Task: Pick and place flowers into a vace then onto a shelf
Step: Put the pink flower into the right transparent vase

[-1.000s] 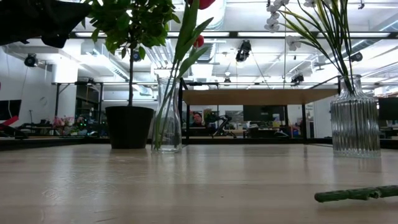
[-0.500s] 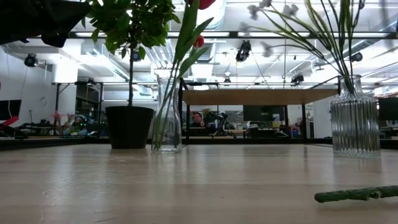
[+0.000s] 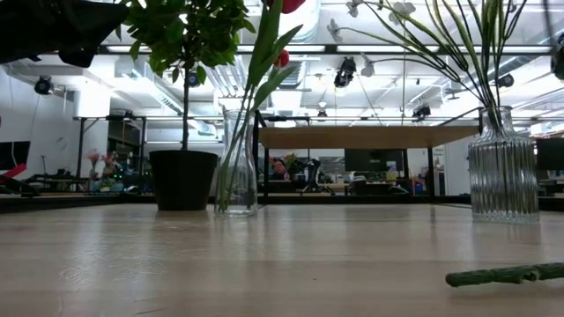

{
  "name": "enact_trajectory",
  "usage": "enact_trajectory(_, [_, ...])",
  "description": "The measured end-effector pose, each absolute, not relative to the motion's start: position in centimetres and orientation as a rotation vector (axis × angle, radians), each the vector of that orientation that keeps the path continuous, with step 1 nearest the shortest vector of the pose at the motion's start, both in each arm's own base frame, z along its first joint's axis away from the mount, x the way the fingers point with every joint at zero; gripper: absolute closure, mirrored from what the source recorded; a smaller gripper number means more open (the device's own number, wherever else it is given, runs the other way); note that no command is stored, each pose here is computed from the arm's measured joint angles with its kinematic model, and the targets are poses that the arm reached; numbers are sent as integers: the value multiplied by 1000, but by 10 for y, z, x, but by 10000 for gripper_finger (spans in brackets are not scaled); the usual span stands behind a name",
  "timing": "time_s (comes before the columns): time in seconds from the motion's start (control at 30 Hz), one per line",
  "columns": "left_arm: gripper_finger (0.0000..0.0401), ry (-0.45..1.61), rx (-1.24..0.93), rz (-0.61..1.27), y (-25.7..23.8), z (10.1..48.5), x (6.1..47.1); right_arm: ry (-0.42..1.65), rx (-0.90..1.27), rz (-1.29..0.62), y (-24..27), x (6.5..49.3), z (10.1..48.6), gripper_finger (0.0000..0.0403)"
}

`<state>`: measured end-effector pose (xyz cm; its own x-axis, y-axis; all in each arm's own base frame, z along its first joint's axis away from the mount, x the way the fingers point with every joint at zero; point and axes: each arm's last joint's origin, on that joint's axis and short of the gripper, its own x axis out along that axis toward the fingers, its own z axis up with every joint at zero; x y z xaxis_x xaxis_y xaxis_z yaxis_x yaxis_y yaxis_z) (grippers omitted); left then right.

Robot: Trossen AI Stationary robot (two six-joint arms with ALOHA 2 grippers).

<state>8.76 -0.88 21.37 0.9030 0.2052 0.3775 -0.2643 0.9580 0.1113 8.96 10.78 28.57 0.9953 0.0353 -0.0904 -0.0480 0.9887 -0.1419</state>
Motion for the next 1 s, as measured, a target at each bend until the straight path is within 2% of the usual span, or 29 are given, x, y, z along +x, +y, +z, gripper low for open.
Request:
enact_trajectory(0.13, [397,-370,163,243,-9,213,88,184,-45,94,106,79,291,392])
enact_trajectory(0.4, [397,-370,162,243,-9,213,88,207,-116,167,117,64,287,392])
enact_trajectory(0.6, [397,-369,163,243,-9,213,88,148,-152,91,122,54,279,392])
enact_trajectory(0.8, [397,-369,163,243,-9,213,88,102,-182,-29,130,52,251,392])
enact_trajectory(1.0, [397,-369,163,243,-9,213,88,92,-208,-62,137,53,242,392])
